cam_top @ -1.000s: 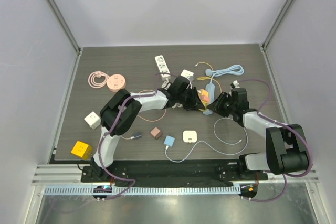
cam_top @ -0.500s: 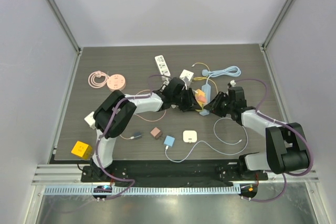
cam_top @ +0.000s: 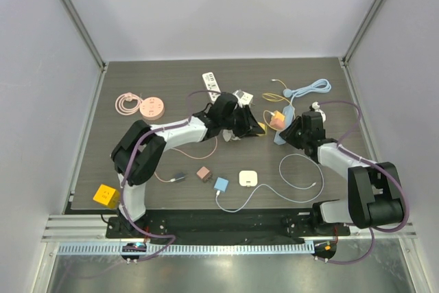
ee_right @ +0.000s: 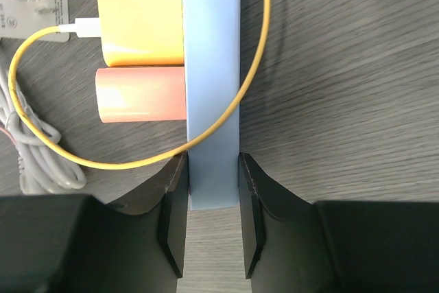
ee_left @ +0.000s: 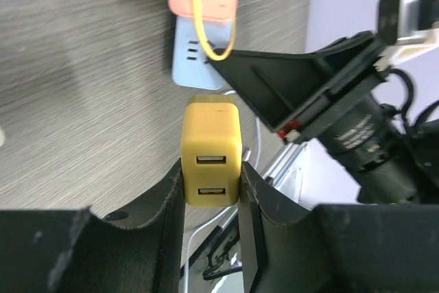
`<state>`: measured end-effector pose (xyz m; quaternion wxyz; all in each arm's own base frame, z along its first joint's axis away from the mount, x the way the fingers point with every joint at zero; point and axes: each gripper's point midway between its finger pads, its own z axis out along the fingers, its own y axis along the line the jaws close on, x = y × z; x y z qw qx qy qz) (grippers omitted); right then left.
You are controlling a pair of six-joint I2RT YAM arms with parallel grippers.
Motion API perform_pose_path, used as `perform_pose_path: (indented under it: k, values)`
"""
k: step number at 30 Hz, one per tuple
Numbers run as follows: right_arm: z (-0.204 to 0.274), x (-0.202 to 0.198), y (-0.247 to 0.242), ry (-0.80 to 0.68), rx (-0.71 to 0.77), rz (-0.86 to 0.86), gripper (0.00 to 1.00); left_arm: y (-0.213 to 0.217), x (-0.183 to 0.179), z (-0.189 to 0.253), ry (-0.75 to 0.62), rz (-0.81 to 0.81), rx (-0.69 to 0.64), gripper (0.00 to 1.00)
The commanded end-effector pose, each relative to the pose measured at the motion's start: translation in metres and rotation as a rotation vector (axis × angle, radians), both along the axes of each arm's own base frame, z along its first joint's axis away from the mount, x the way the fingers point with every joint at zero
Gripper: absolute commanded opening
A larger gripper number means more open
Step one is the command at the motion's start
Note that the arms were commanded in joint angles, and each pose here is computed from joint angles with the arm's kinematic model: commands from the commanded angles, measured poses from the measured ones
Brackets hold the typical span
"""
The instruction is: Pull the plug off the socket
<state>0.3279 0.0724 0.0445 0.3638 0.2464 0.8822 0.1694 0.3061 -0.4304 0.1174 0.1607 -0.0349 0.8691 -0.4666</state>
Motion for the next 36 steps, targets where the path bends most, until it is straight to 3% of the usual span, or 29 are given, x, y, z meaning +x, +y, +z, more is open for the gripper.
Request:
perform_pose_path:
  k: [1,4,12,19,22,23,25,26,32,33,36]
  values:
    - [-0.034,-0.027,-0.034,0.143,-0.154,-0.088,0.01,-0.010,0.004,0.034,-0.041,-0.032,-0.079,0.00]
    - [-0.031,-0.028,-0.032,0.125,-0.144,-0.076,0.01,-0.003,-0.008,0.028,-0.040,-0.072,-0.050,0.00]
    - [-0.011,-0.026,-0.006,0.012,-0.049,0.053,0.01,0.025,-0.085,-0.026,-0.007,-0.232,0.125,0.04]
    - [-0.014,-0.034,0.014,0.030,0.037,0.131,0.01,0.009,-0.096,-0.042,0.022,-0.260,0.127,0.14]
    - [-0.013,-0.033,0.013,0.024,0.032,0.133,0.01,0.009,-0.102,-0.048,0.033,-0.258,0.143,0.26]
    - [-0.012,-0.033,0.014,0.024,0.033,0.140,0.01,0.011,-0.101,-0.047,0.027,-0.245,0.147,0.39]
    - [-0.012,-0.033,0.015,0.025,0.037,0.146,0.01,0.016,-0.101,-0.049,0.021,-0.230,0.158,0.54]
    - [-0.013,-0.034,0.016,0.030,0.040,0.148,0.01,0.018,-0.101,-0.049,0.014,-0.227,0.163,0.67]
    - [-0.014,-0.036,0.019,0.037,0.054,0.165,0.01,0.015,-0.066,-0.012,-0.038,-0.181,0.106,0.85]
    - [-0.014,-0.037,0.020,0.038,0.059,0.172,0.01,0.015,-0.045,-0.002,-0.051,-0.149,0.092,0.91]
    - [-0.015,-0.038,0.023,0.039,0.067,0.188,0.01,0.011,-0.009,0.019,-0.084,-0.116,0.082,0.95]
